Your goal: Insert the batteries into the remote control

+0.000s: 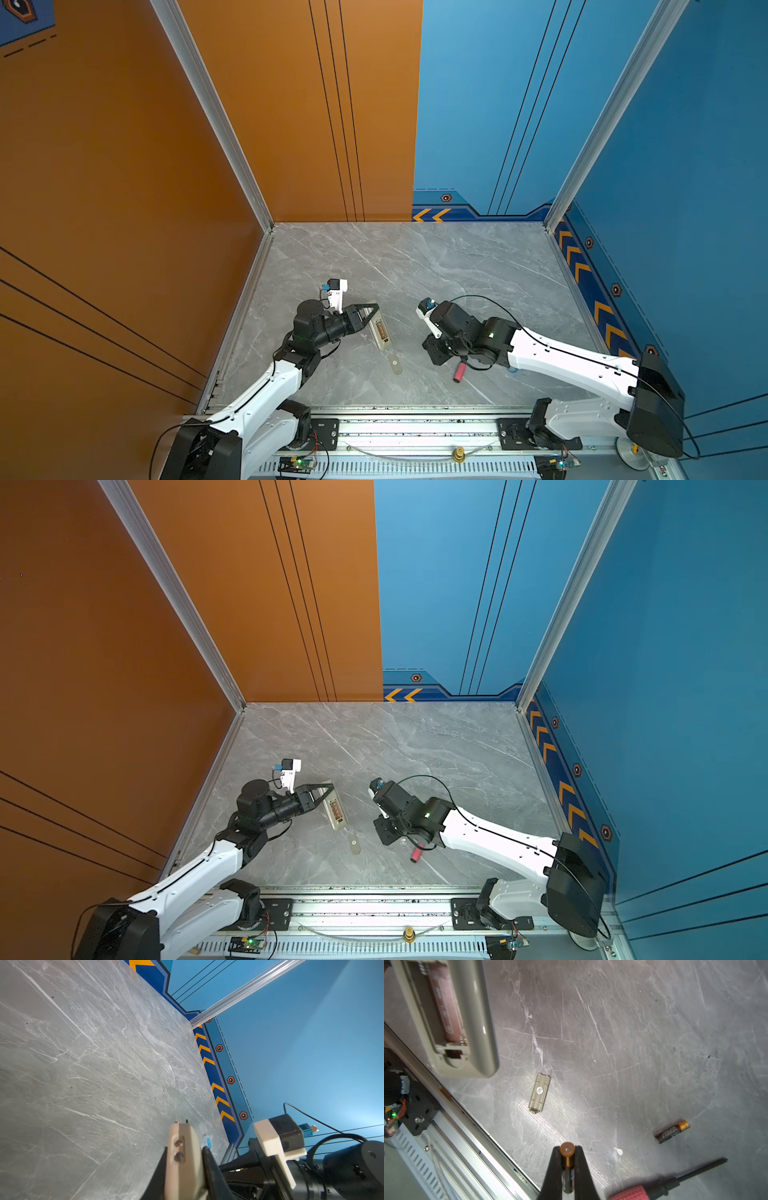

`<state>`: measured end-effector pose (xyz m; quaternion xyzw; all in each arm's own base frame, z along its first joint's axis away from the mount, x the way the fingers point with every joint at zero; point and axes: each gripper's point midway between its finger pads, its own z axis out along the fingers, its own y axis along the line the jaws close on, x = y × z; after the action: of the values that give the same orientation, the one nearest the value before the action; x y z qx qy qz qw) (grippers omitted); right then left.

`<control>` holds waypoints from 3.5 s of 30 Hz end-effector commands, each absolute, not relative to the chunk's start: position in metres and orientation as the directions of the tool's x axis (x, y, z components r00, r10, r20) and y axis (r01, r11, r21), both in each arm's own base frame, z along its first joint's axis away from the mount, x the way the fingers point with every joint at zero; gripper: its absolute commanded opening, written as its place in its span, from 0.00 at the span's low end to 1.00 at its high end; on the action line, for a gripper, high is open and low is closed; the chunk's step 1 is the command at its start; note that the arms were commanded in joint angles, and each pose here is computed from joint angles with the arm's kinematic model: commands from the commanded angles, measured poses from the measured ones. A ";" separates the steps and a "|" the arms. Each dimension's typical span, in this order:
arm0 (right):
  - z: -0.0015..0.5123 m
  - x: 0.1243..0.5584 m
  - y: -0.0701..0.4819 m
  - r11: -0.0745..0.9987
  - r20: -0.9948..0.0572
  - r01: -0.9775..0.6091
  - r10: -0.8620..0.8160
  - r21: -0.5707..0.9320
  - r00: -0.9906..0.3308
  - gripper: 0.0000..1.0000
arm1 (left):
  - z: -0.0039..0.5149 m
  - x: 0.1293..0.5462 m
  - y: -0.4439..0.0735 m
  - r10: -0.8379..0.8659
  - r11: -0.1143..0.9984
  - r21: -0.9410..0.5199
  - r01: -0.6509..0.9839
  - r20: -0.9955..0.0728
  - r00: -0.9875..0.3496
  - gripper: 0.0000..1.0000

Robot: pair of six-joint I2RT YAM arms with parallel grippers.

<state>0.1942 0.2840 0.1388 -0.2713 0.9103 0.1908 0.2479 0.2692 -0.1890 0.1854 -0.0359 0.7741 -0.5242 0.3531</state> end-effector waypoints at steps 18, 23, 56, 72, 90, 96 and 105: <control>0.232 0.229 0.346 0.688 -0.775 -0.607 -0.102 0.398 -0.623 0.00 | 0.186 0.263 -0.209 -0.332 0.443 -0.831 0.336 -0.501 -0.800 0.00; 0.232 0.229 0.356 0.674 -0.780 -0.616 -0.094 0.408 -0.619 0.00 | 0.182 0.262 -0.211 -0.318 0.463 -0.825 0.325 -0.496 -0.808 0.00; 0.196 0.225 0.380 0.691 -0.762 -0.602 -0.115 0.400 -0.637 0.00 | 0.192 0.264 -0.210 -0.344 0.482 -0.819 0.312 -0.504 -0.792 0.00; 0.177 0.226 0.383 0.711 -0.758 -0.598 -0.141 0.370 -0.637 0.00 | 0.197 0.264 -0.208 -0.362 0.464 -0.830 0.309 -0.496 -0.789 0.00; 0.165 0.226 0.379 0.738 -0.761 -0.596 -0.178 0.316 -0.624 0.00 | 0.203 0.265 -0.205 -0.377 0.456 -0.833 0.313 -0.499 -0.780 0.00; 0.164 0.224 0.378 0.745 -0.761 -0.604 -0.208 0.284 -0.614 0.00 | 0.202 0.266 -0.203 -0.379 0.458 -0.833 0.311 -0.499 -0.779 0.00; 0.162 0.224 0.381 0.745 -0.759 -0.605 -0.215 0.280 -0.615 0.04 | 0.206 0.267 -0.203 -0.380 0.454 -0.833 0.317 -0.503 -0.776 0.00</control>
<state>0.2227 0.3844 0.1733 -0.2303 0.8497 0.2926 0.3733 0.2640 -0.2013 0.1803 -0.0349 0.8043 -0.5044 0.3122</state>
